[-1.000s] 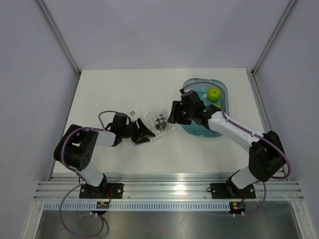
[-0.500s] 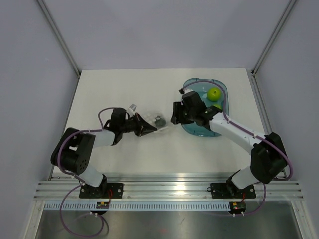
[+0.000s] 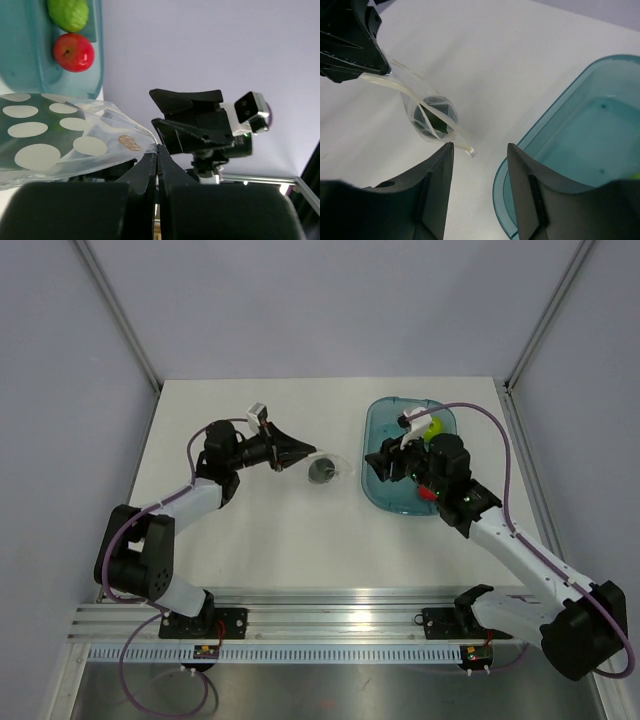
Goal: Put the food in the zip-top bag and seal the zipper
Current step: Pick up the zipper food storage bag at the center of the board.
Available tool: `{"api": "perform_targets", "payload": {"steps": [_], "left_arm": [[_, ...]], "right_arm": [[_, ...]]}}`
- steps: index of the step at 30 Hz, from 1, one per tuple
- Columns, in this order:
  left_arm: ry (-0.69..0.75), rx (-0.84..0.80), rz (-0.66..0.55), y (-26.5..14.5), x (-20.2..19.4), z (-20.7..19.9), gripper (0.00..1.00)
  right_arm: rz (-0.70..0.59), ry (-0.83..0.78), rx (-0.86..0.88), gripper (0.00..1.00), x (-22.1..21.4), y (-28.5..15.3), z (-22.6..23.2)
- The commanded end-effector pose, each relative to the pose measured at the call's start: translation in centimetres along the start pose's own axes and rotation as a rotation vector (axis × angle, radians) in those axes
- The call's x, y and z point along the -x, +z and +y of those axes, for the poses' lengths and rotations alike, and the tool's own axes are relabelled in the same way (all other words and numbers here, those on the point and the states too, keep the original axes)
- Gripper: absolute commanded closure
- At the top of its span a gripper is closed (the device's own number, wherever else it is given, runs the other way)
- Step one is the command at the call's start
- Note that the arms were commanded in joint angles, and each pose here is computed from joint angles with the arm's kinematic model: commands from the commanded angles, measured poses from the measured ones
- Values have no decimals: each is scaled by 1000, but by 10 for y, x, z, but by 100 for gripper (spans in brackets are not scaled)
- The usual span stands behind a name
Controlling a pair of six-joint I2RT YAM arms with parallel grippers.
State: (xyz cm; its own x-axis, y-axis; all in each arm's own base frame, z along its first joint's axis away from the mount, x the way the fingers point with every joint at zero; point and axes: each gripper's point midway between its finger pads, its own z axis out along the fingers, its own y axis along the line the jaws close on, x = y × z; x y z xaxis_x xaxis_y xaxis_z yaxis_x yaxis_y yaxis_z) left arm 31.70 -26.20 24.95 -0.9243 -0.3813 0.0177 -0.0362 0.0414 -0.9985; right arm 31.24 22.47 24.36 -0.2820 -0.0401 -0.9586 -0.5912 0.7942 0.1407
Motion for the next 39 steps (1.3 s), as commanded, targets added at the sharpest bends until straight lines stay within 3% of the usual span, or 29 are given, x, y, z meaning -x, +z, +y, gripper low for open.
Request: {"api": "perform_targets", "payload": {"steps": [1,5,17,28,39], "left_arm": [[18,-98,58,-6,-7,-40,100],[-3,-162,53,-14,-8,-62,100],[61,-265,38,-23,-10,-121,100],[71,-279,23,-25,-11,-131,100],[70,-282,21,-28,-13,-131,100]], "right_arm": [[-156,-55,136,47,37,-11,-7],[-137,-47,291,45,23,-13,0],[-307,-131,309,41,-8,-14,-1],[-386,-63,472,42,2,8,36],[-508,8,478,42,22,25,48]]}}
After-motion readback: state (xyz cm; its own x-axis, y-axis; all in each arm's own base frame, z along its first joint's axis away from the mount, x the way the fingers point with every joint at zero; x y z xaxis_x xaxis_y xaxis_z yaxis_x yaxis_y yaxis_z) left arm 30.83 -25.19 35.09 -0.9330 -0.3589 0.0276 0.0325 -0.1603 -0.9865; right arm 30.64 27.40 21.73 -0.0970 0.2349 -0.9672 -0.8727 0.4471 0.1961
